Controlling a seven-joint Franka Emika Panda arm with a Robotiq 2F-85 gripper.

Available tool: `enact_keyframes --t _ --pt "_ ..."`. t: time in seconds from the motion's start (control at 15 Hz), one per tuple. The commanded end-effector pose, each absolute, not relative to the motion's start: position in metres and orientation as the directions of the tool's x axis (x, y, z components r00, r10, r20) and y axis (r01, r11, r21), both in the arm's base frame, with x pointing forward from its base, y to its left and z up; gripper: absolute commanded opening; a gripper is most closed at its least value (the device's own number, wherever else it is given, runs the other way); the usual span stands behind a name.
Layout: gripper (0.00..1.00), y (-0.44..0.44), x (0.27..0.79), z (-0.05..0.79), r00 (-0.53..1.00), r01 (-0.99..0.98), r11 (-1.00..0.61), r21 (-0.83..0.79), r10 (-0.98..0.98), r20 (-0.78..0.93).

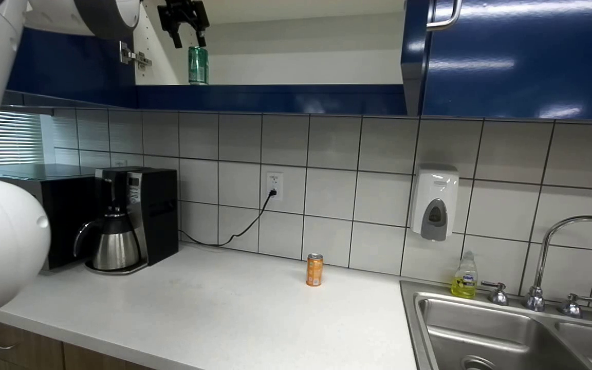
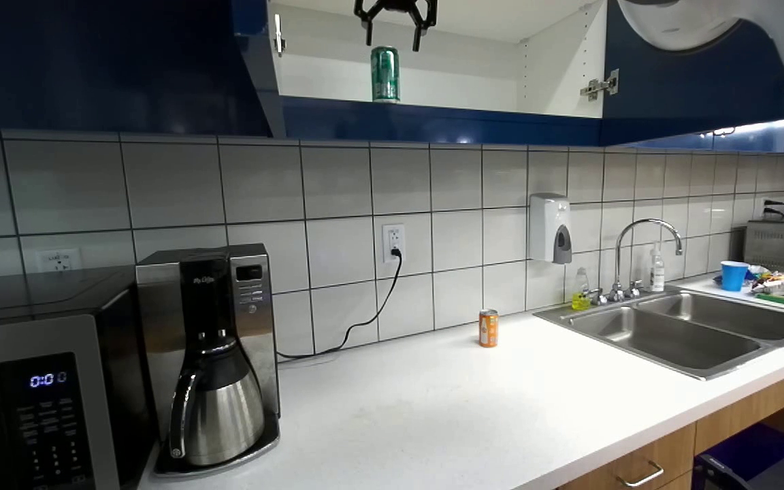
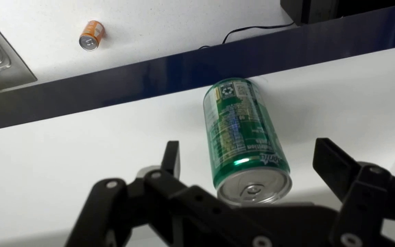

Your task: Put the green can in the top cabinet

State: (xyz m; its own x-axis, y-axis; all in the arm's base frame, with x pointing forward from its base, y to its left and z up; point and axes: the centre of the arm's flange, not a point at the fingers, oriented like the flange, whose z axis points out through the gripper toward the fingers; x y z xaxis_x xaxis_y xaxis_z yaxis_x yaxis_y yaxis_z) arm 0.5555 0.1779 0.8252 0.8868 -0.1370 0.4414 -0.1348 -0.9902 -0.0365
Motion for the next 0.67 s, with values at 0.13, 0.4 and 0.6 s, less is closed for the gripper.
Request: enact_keyframes --t 0.13,0.4,0.6 --pt "1.0 0.163 0.5 0.815 0.907 -0.106 -0.993 -0.05 -0.118 0.404" --pt "1.0 0.162 0.474 0.817 0.913 -0.086 -0.995 -0.054 -0.1 0.395" --pt "1.0 0.162 0.454 0.816 0.919 -0.073 -0.996 -0.054 -0.088 0.384"
